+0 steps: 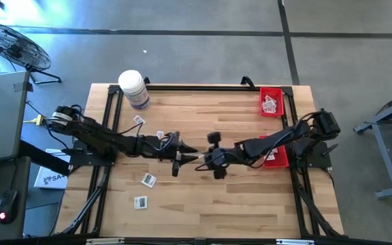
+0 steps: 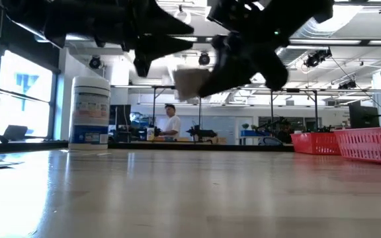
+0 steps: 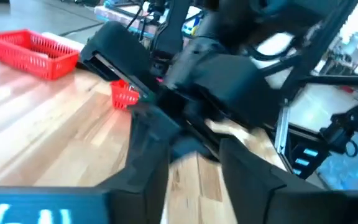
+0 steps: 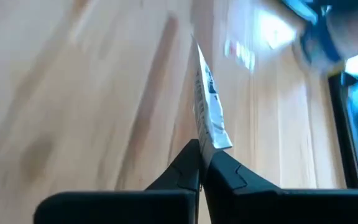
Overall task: Pick & Place First Aid Supplies
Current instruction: Put the towelette pack into the bottom basket
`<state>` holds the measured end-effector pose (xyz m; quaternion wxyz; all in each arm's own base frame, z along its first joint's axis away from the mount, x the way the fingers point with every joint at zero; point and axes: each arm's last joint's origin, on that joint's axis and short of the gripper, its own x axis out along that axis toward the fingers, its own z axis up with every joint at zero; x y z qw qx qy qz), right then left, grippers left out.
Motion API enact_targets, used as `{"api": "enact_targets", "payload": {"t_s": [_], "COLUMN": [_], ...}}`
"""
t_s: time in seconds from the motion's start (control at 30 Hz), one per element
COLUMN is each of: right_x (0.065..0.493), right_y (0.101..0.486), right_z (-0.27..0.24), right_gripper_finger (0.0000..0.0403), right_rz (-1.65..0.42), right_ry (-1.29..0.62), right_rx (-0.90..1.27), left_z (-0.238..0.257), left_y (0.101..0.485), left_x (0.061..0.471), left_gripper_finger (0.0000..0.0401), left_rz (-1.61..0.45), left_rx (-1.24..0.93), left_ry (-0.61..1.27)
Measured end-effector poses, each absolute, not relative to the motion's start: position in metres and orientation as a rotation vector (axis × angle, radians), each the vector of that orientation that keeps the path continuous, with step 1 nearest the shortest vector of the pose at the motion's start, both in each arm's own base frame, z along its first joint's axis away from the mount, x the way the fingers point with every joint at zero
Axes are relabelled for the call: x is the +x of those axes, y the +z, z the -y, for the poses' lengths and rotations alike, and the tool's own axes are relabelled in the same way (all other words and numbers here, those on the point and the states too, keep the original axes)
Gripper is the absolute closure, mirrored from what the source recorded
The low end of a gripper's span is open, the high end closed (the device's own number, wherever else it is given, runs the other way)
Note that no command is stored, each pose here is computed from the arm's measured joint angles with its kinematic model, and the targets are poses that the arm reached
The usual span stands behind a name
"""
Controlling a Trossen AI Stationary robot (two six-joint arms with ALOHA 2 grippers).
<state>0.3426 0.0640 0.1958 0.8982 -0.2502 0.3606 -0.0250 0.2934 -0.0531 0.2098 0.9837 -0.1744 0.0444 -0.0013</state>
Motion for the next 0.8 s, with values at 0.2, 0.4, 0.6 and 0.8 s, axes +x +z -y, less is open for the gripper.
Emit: {"api": "enact_targets", "payload": {"t_s": [0.2,0.4,0.6,0.8], "right_x": [0.294,0.227,0.187,0.176], "right_y": [0.219,0.234,0.241,0.216], "right_z": [-0.049,-0.028,-0.022,-0.023], "right_gripper_finger": [0.0401,0.0402,0.0402,0.0402], "right_rz": [-1.001,-1.402,-1.725,-1.803], "right_ry": [-0.197,-0.424,-0.688,-0.733], "right_rx": [-0.368,-0.1,0.032,0.138], "left_z": [0.05,0.046,0.045,0.045], "left_y": [0.223,0.224,0.219,0.217], "left_x": [0.281,0.28,0.28,0.279], "left_gripper_finger": [0.0224,0.0222,0.0222,0.0222], "left_rz": [-0.125,-0.122,-0.169,-0.187], "left_rx": [-0.204,-0.098,-0.08,-0.103], "left_ry": [0.033,0.137,0.178,0.196]}}
